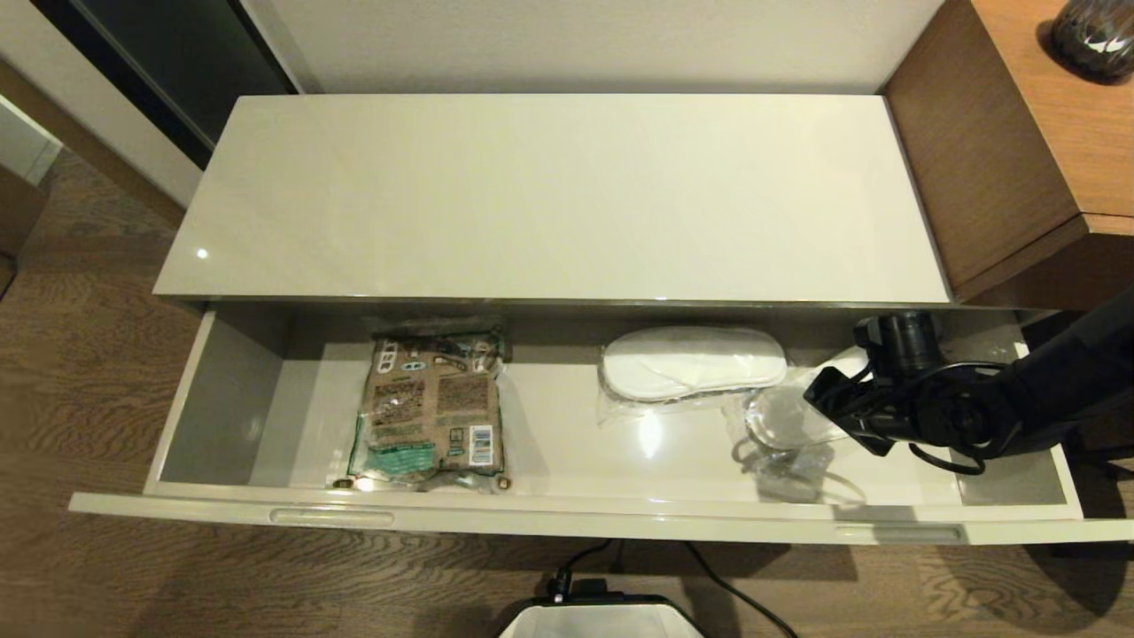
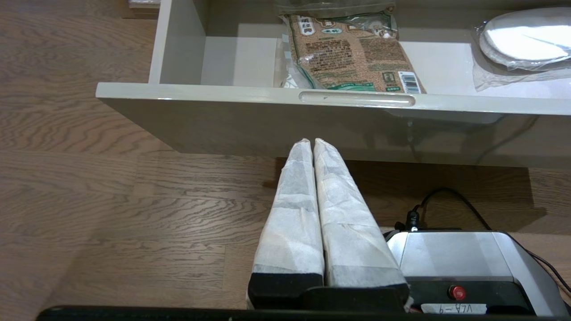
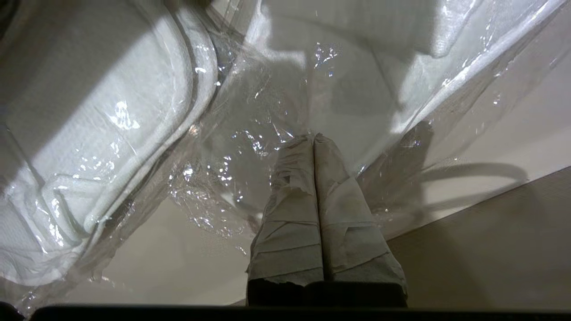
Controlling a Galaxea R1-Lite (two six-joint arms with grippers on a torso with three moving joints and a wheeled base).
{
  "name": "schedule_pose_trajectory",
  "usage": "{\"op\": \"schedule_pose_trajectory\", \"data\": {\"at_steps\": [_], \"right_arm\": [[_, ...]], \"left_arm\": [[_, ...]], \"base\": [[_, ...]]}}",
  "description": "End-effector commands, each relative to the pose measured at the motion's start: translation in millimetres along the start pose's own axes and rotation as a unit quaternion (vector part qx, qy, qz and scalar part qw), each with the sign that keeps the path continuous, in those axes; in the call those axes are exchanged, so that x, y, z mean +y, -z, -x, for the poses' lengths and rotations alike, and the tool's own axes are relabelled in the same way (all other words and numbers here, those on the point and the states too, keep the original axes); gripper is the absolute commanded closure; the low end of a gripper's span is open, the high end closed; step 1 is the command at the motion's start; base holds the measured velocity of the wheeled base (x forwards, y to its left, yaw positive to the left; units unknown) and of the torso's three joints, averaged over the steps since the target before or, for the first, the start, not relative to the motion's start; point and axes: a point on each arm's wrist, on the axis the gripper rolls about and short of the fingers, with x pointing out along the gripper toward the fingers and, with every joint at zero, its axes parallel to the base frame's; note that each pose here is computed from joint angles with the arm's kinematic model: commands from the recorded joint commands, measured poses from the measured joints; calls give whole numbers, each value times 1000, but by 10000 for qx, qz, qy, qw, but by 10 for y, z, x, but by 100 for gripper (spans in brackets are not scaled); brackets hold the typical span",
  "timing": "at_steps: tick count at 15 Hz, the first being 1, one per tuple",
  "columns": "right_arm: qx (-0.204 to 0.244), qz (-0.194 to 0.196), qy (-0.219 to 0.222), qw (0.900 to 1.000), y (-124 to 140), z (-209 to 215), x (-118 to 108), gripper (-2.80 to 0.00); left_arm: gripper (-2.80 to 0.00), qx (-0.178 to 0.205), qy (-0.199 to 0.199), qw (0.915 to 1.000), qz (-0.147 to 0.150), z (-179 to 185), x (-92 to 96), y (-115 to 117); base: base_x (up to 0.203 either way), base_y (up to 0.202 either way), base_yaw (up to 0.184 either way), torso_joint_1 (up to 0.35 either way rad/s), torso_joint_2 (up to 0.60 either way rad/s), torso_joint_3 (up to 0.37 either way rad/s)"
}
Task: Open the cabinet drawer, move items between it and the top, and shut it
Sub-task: Take out the disposable slippers from the drawer
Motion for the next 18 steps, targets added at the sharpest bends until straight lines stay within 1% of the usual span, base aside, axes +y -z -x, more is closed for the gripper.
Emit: {"op": "schedule_pose_trajectory", "data": {"at_steps": [1,11,18], "right_arm": [[88,-32,-39,9999,16,-8,-22,0],[33,-43,-72,10000,-19,42,-12,0],[-111,-24,155,9998,8,-30,-18,0]], "left_arm": [[0,1,3,10000,-1,0,0,1],[0,11,4,10000,-1,-1,0,1],[0,1,3,10000,-1,0,0,1]], "base": [[0,0,0,0,0,0],[0,0,0,0,0,0],[0,0,0,0,0,0]]}}
